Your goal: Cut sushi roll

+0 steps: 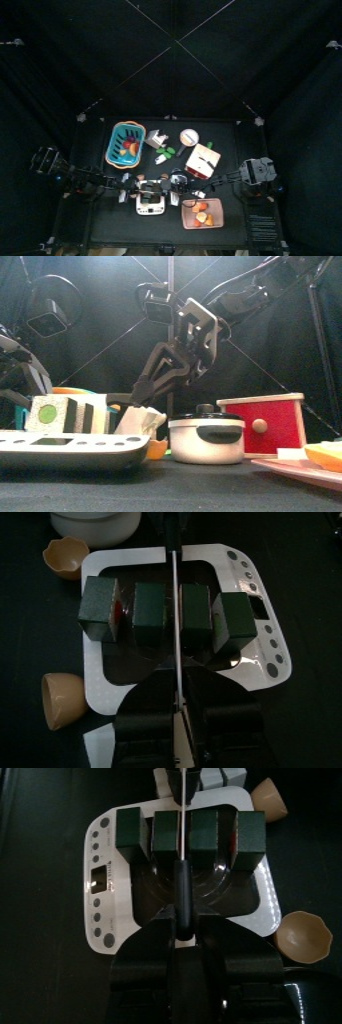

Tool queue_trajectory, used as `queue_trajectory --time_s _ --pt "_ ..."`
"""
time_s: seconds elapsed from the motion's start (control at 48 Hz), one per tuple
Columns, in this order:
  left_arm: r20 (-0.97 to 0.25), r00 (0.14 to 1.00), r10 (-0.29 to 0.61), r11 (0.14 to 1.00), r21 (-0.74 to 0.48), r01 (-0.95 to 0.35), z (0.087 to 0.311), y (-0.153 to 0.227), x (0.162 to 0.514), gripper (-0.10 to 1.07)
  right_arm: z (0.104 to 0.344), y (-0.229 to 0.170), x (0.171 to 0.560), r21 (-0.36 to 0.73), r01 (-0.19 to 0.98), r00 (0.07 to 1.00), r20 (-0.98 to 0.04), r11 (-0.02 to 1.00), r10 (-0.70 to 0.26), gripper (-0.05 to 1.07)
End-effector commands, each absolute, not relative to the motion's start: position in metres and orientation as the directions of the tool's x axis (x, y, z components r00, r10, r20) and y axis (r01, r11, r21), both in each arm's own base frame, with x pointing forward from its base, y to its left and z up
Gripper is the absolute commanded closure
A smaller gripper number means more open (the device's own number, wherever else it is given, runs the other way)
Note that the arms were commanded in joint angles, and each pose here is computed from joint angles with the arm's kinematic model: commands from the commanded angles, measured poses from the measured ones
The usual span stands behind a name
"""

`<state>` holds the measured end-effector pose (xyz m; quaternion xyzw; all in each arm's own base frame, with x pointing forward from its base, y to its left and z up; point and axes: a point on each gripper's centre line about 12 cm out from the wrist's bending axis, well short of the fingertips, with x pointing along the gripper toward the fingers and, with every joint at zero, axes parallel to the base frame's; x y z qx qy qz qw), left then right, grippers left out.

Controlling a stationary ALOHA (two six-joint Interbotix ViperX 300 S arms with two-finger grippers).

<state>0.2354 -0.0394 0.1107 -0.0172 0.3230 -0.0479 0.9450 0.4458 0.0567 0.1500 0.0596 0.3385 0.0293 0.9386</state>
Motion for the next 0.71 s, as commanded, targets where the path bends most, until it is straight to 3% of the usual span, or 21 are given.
queue_trajectory --time_s 0.0,0.271,0.688 --pt "-0.593 0.799 -0.102 0.995 -0.067 0.078 0.116 -0.039 0.237 0.54 0.174 0.064 0.448 0.129 -0.043 0.801 -0.588 0.991 0.112 0.52" --pt "-0.531 0.843 -0.082 0.997 -0.037 0.074 0.134 -0.029 0.239 0.54 0.203 0.051 0.445 0.094 -0.049 0.838 -0.537 0.994 0.092 0.52" --pt "-0.343 0.939 -0.001 1.000 0.010 0.004 0.185 -0.001 0.238 0.47 0.236 0.033 0.448 0.042 -0.045 0.881 -0.469 0.998 0.060 0.52"
